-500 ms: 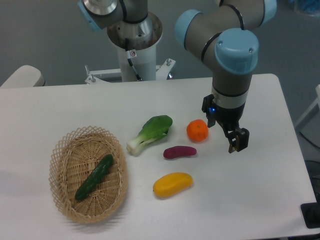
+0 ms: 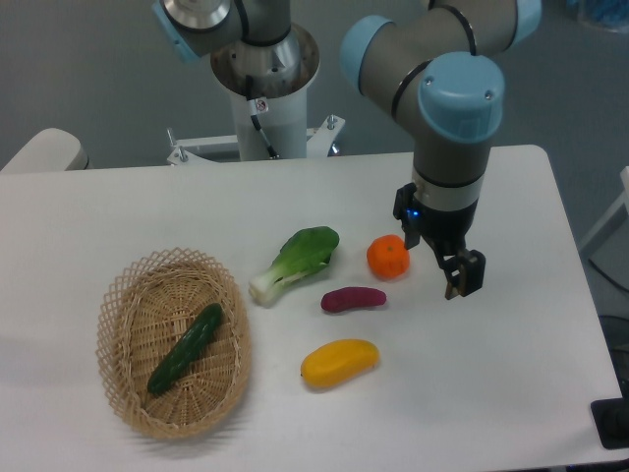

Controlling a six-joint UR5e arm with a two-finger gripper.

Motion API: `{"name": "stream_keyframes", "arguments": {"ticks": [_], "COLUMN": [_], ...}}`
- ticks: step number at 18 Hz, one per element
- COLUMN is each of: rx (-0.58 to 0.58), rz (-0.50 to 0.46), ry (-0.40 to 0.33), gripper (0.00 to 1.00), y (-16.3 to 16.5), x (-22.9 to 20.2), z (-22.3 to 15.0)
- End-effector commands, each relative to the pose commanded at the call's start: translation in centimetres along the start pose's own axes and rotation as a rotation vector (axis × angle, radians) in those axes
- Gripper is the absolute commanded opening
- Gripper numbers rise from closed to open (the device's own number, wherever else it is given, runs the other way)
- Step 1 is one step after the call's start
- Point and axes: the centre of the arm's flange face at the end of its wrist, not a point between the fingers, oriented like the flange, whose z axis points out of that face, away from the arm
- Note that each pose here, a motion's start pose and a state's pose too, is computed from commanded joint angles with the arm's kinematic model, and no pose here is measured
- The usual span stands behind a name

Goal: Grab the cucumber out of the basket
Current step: 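Move the gripper from beside the orange over the wicker basket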

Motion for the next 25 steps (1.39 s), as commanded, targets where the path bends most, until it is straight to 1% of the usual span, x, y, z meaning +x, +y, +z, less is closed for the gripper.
{"name": "stream_keyframes", "arguments": {"ticks": [2, 5, 7, 9, 10, 12, 13, 16, 19, 20, 22, 24, 25], "rx": [0.010, 0.013, 0.010, 0.011, 0.011, 0.018, 0.022, 0.044, 0.053, 0.066, 0.080, 0.085, 0.086], "rz": [-0.118, -0.272, -0.380, -0.407, -0.416, -0.478, -0.494, -0.517, -0.537, -0.554, -0.621, -0.672, -0.675], "ry": [0.008, 0.016, 0.025, 0.034, 0.045, 0.077, 0.082, 0.103, 0.152, 0.151, 0.128, 0.120, 0.121], "gripper": [1.00, 1.00, 1.00, 1.00, 1.00, 1.00, 1.00, 1.00, 1.00, 1.00, 1.00, 1.00, 1.00], "y": [-0.4, -4.1, -7.4, -10.3, -11.1, -12.9, -14.4, -17.0, -19.9, -21.0, -22.9, -23.3, -23.3], "x": [0.9, 1.8, 2.6, 3.5, 4.0, 5.4, 6.0, 7.0, 9.2, 9.3, 10.1, 10.9, 11.2], "z": [0.1, 0.2, 0.7, 1.0, 1.5, 2.6, 2.9, 4.2, 6.3, 7.3, 8.6, 9.9, 10.2]}}
